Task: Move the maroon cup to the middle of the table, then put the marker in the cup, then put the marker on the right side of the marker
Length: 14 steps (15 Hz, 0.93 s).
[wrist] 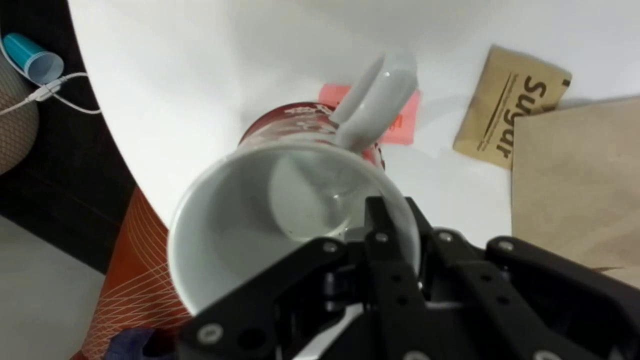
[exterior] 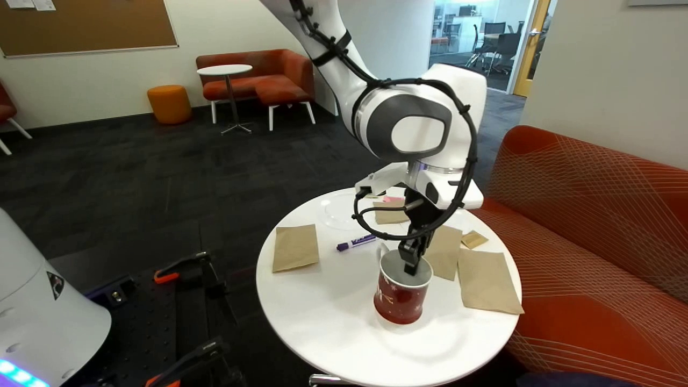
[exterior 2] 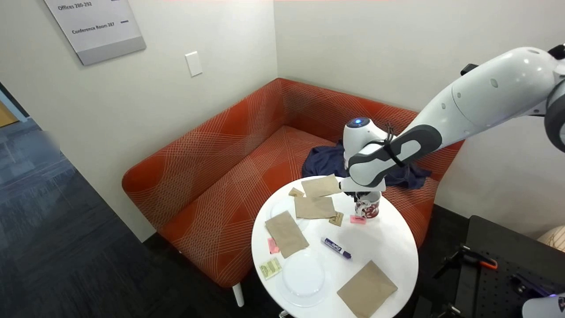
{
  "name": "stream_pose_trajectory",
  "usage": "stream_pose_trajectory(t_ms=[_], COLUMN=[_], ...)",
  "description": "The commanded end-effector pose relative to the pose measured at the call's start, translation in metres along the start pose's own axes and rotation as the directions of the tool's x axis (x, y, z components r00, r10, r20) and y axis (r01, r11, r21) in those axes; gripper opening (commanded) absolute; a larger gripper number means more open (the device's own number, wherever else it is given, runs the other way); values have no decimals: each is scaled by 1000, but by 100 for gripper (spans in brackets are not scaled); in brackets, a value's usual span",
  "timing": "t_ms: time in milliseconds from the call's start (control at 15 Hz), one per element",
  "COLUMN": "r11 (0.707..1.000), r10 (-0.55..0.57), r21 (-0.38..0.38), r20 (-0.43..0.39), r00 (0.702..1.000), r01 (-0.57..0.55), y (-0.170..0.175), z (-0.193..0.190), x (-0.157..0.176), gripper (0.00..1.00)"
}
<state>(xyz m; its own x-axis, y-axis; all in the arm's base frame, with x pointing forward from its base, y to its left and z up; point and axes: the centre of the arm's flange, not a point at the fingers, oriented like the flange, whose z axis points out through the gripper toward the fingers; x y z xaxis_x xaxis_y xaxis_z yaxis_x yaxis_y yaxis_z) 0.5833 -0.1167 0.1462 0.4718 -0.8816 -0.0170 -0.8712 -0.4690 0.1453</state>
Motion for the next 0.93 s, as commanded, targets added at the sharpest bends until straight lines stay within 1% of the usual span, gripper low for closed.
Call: stream_pose_trajectory(t_ms=[0, 467, 867], r11=[995, 971, 954], r10=[-101, -240, -299], r21=[-12, -17, -10], r20=[-1, -11, -4], r00=[995, 971, 954], r01=[101, 239, 299], y=[8, -13, -35], z=[-25, -31, -24], x=[-37, -86, -100], gripper=[2, 2, 2])
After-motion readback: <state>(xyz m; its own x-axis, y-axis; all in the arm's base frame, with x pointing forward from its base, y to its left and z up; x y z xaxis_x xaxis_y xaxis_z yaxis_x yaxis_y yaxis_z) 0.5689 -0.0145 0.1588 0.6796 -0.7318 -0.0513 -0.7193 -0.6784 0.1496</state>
